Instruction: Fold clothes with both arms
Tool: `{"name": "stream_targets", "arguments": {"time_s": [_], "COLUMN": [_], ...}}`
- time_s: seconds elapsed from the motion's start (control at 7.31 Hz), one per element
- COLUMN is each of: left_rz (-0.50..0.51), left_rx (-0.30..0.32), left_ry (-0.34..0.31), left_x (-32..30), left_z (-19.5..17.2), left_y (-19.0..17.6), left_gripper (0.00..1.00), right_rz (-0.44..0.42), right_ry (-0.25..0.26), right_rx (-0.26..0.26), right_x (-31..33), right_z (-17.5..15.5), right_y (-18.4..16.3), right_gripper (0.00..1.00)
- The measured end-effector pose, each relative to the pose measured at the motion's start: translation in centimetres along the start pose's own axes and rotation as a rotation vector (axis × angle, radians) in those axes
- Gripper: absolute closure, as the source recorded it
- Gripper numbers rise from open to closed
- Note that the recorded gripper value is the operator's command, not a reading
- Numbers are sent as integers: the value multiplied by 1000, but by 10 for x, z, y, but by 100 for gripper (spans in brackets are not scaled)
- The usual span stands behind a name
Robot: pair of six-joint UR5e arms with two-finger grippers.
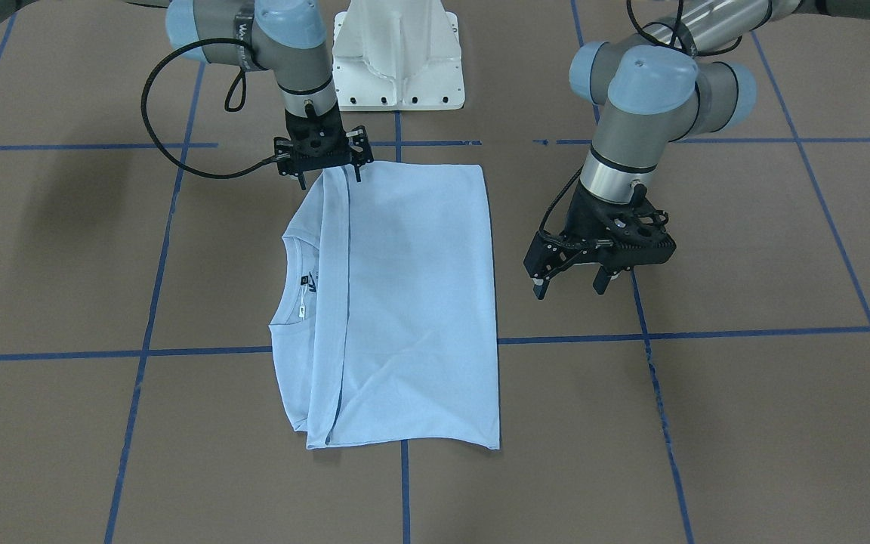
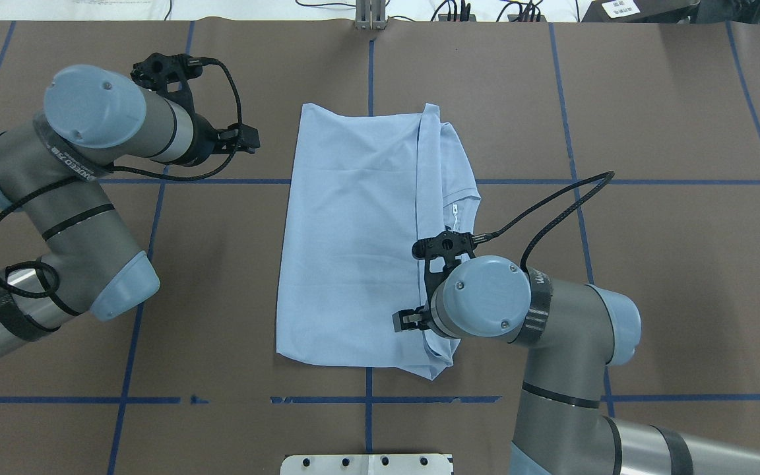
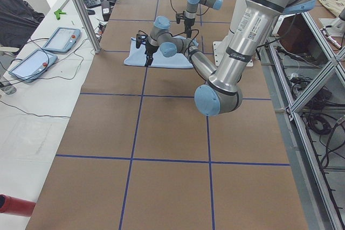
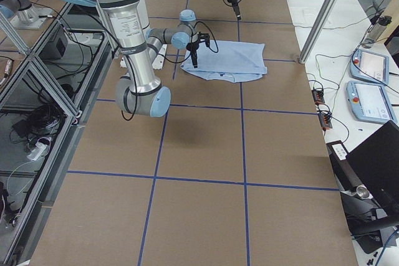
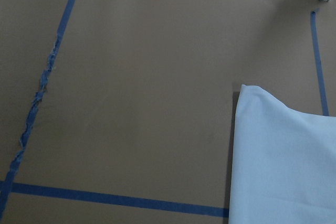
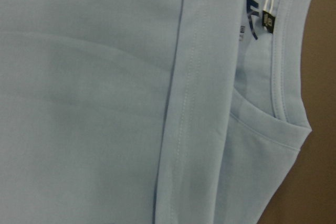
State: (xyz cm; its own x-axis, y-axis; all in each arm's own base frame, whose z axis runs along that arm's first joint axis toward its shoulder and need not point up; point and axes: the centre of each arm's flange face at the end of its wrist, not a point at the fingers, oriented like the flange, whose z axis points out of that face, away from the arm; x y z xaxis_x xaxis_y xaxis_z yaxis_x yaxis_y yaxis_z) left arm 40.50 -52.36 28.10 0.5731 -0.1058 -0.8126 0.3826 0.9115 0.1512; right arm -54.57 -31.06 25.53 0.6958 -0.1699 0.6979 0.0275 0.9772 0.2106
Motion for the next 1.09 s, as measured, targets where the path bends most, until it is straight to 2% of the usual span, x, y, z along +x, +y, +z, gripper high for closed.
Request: {"name": "stream_targets", "arguments": {"time_s": [0.14, 0.27, 0.41, 0.55, 0.68, 0.82, 1.09], "left_rz": [1, 1, -4, -12, -16, -18, -20], "left_rx": [-4, -8, -13, -16, -18, -18, -20], "left_ry": [-3, -4, -4, -4, -3, -3, -6], "left_x": [-1, -2, -1, 0, 0, 0, -1], "left_z": [1, 3, 5, 6, 6, 6, 8], "left_y": [3, 6, 9, 11, 12, 13, 13], "left_gripper": [0, 0, 0, 0, 0, 0, 0], "right_rz": [-55, -113, -160, -201, -226, -240, -251], "right_ry": [1, 15, 38, 53, 64, 70, 70], "right_rx": [11, 19, 25, 28, 24, 19, 14], "right_x": [-7, -10, -12, -14, -14, -15, -17], "right_z": [0, 3, 6, 10, 14, 18, 20], "right_y": [5, 10, 14, 19, 23, 27, 31], "right_gripper": [4, 17, 24, 26, 35, 52, 72]}}
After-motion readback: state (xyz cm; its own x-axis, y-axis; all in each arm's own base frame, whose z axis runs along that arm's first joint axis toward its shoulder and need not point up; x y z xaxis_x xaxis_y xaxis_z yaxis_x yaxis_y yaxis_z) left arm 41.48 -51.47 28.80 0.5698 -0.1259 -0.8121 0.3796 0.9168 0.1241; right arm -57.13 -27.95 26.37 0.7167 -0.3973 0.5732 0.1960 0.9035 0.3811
